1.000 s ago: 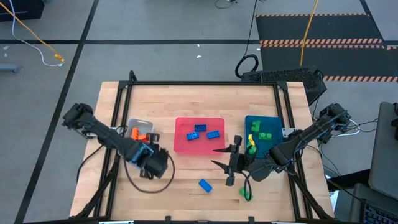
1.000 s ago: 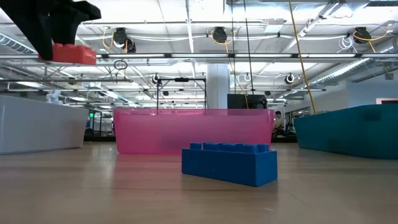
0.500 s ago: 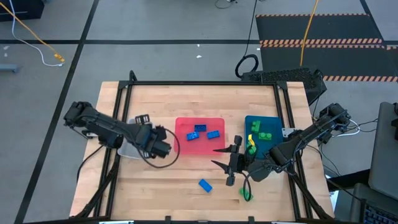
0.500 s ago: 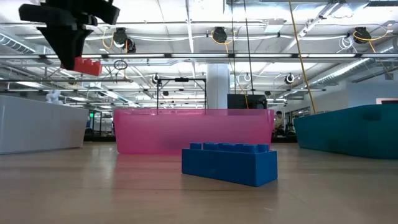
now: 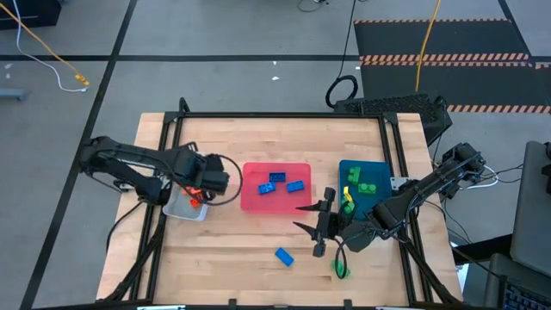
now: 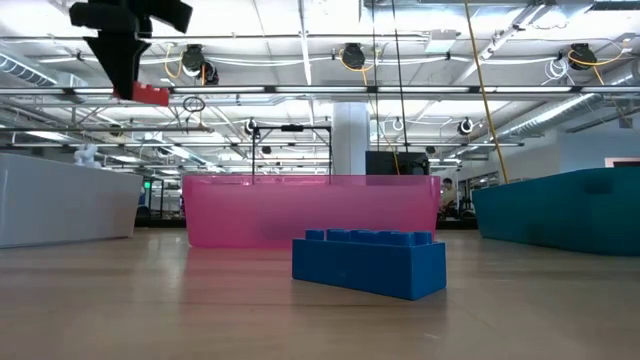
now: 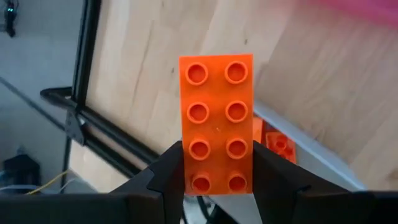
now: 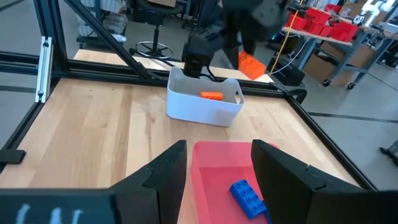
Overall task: Sort & place blocks by color
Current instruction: Put the orange game piece into the gray bin
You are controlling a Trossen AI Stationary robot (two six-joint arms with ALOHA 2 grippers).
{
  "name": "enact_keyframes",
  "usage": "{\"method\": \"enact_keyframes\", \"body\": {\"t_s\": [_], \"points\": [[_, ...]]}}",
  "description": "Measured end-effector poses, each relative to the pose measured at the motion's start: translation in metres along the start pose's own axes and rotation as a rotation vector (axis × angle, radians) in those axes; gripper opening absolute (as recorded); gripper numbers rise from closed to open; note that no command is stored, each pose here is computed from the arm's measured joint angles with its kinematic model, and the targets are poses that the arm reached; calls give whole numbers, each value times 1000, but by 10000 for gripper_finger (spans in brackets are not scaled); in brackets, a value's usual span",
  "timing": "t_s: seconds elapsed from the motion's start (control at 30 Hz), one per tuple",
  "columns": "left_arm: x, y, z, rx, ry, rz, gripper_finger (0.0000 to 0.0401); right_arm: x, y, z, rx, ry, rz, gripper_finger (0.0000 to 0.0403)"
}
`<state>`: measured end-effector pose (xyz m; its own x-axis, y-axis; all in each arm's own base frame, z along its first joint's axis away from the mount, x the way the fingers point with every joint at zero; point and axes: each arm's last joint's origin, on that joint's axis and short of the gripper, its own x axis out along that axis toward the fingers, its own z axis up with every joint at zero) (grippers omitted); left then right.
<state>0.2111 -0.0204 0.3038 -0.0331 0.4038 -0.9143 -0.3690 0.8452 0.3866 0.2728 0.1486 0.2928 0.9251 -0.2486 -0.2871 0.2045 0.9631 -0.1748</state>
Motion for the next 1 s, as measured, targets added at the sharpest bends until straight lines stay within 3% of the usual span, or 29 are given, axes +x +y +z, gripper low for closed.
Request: {"method": "enact_keyframes", "body": {"t_s": [1.0], "points": [[-29, 58, -42, -249, -178, -115, 145, 0, 0, -2, 14, 13, 0, 176]]}}
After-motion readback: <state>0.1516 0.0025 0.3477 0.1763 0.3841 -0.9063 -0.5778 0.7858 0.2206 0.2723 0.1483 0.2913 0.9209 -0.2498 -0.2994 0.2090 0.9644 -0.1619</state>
